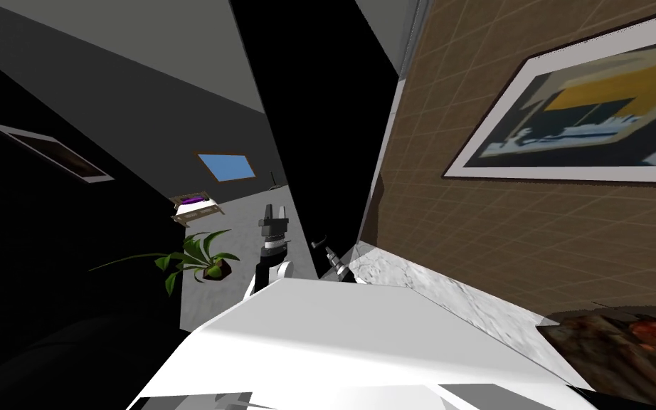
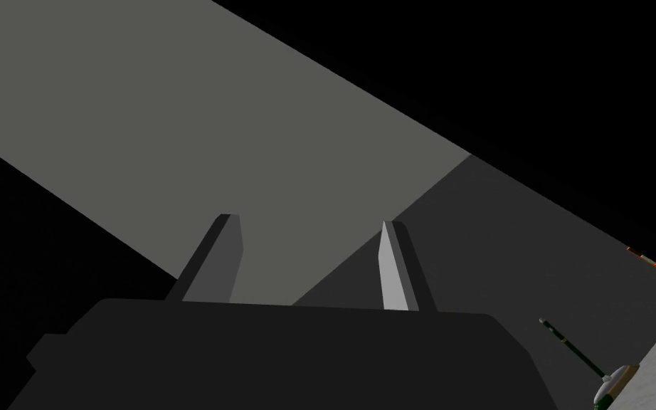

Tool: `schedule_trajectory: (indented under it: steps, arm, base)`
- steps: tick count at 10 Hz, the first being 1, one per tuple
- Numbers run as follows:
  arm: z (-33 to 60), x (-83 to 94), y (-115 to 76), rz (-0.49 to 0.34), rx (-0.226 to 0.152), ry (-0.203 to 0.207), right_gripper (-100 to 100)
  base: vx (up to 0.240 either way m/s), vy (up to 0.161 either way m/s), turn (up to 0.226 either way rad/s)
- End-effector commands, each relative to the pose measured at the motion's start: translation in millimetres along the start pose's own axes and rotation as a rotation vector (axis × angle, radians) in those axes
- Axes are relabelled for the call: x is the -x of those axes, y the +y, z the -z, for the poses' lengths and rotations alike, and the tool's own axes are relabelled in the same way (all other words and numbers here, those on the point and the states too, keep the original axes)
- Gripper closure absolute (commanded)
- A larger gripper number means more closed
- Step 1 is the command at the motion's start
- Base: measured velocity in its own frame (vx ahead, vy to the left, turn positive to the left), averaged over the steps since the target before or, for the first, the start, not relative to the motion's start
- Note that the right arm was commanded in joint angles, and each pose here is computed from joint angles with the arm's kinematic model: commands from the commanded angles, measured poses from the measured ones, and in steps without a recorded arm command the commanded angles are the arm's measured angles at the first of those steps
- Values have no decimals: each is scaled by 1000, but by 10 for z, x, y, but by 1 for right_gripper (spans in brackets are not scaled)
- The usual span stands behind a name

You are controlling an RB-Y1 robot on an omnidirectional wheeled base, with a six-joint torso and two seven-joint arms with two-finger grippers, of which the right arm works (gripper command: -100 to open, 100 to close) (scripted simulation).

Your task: Push the door open

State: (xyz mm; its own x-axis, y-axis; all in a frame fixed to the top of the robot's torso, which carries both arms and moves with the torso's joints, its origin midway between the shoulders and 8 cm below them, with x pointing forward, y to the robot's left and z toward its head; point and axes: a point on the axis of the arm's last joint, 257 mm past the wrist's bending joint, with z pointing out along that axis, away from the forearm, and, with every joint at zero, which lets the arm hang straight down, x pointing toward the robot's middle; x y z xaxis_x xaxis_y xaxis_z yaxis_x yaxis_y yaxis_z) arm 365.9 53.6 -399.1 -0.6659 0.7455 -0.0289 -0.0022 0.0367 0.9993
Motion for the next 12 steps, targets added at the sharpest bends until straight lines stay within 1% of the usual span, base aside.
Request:
schedule_trajectory:
  steps: [1, 2, 4, 5, 6, 11, 12]
  arm:
    - [-25, 25, 6, 2, -1, -5, -100]
    - [-41, 24, 14, 0, 0, -7, -100]
    - [-127, -22, 74, -12, 11, -12, -100]
    - [-103, -4, 59, -8, 8, -10, -100]
    - [-103, -4, 59, -8, 8, -10, 100]
    - [-103, -4, 59, -8, 8, -10, 100]
    - [-59, 118, 10, -1, -3, -31, 100]
  base:
    - [162, 136, 31]
    - [171, 143, 26]
    - [154, 152, 23]
    - [66, 69, -6]
    - [-7, -7, 2]
    - [-14, -14, 1]
    - [40, 70, -24]
